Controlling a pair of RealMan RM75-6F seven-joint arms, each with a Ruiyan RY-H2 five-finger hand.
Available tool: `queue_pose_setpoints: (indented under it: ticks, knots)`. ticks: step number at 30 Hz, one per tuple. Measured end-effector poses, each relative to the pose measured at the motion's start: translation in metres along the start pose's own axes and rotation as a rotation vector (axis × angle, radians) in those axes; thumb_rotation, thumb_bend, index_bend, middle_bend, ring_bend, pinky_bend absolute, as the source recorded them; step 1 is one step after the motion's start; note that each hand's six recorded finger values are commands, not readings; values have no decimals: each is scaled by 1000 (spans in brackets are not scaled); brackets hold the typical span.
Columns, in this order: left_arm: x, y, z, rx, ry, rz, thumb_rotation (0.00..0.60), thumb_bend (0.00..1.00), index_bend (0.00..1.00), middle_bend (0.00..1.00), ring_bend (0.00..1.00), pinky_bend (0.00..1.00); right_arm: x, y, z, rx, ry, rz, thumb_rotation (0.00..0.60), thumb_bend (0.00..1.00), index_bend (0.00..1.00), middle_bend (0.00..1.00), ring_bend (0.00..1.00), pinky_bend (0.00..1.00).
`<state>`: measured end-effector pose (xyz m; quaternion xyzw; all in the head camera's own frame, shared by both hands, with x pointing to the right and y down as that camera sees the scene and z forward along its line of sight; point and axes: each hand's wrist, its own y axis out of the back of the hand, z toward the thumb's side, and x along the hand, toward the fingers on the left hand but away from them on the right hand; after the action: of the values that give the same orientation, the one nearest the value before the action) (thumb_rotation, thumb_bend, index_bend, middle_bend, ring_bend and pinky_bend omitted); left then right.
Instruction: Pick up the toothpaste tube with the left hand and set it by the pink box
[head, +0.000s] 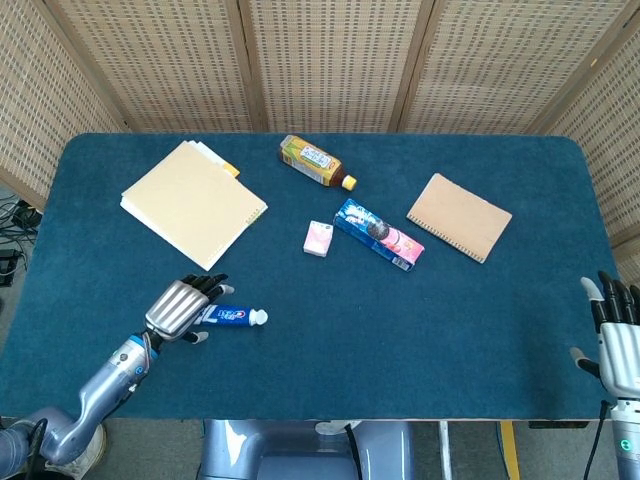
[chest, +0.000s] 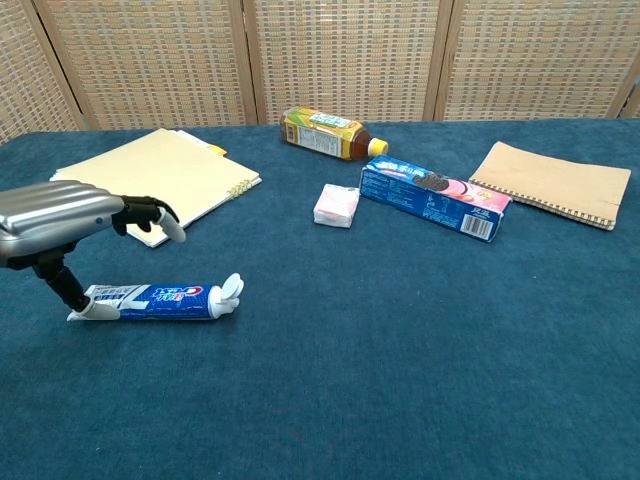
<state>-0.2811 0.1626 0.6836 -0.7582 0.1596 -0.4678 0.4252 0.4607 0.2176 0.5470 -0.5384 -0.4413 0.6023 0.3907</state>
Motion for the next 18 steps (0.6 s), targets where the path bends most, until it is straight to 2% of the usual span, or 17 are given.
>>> queue_pose_setpoints:
  ticks: [5, 18]
  knots:
    - [6, -9, -3, 21, 5, -28, 600, 221, 278, 222, 284, 346, 0, -2, 0, 2, -2, 7, 600, 0, 0, 0, 0, 0]
    - [15, -31, -7, 8, 3, -88, 600, 223, 300, 245, 305, 386, -1, -6, 1, 7, 0, 19, 600, 0, 0, 0, 0, 0]
